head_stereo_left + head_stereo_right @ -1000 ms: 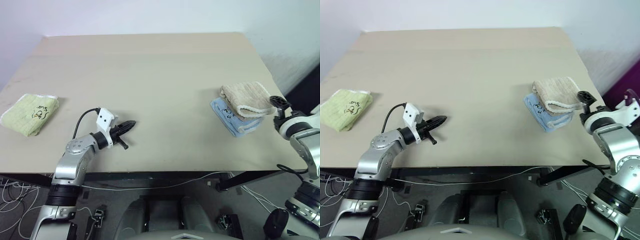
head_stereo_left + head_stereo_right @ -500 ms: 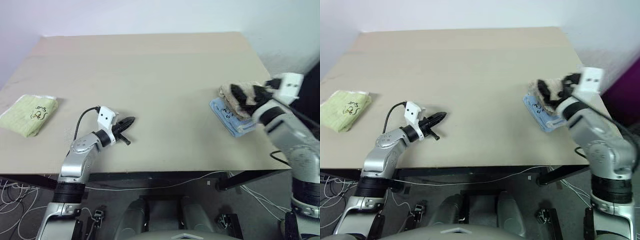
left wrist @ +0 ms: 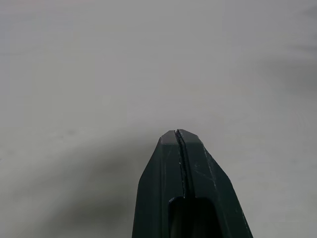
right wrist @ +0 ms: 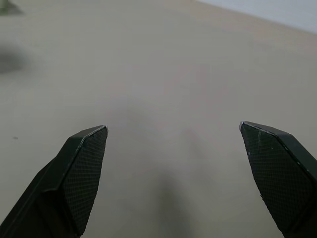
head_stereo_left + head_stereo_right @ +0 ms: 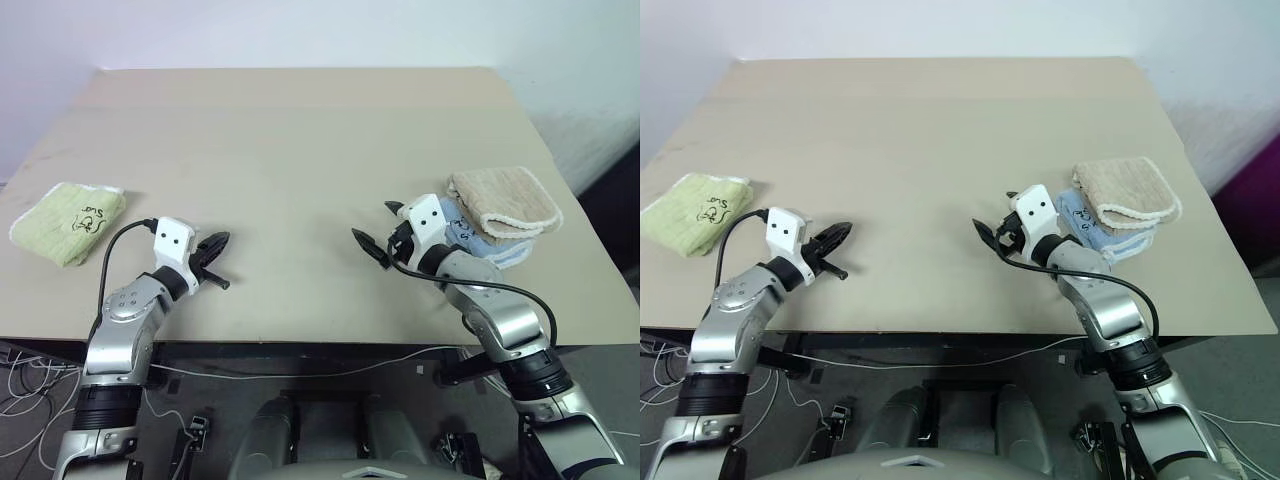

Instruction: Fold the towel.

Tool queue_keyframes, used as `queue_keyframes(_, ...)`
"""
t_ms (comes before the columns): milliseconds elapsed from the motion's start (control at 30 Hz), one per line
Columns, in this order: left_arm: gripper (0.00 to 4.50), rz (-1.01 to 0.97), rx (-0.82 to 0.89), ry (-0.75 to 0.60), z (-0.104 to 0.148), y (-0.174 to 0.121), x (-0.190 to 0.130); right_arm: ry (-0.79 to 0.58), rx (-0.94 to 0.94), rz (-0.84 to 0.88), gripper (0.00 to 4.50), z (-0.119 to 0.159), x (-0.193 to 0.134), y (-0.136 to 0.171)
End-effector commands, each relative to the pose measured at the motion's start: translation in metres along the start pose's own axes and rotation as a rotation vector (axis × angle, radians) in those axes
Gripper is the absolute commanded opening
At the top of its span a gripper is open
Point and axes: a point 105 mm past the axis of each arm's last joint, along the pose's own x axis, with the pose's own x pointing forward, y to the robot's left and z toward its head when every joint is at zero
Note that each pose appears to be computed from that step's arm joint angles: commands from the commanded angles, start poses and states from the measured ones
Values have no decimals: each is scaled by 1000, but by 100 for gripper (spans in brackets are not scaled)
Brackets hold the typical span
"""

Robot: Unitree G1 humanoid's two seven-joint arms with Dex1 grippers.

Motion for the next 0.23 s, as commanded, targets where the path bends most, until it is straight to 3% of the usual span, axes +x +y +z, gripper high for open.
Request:
queue_keyframes(33,0,31,42,-24,13,8,-11,-54,-16,23,448,10,1,5)
queue_keyframes(233,0,41,54,-8,14,14,-16,-69,3,28,448,10,6,12)
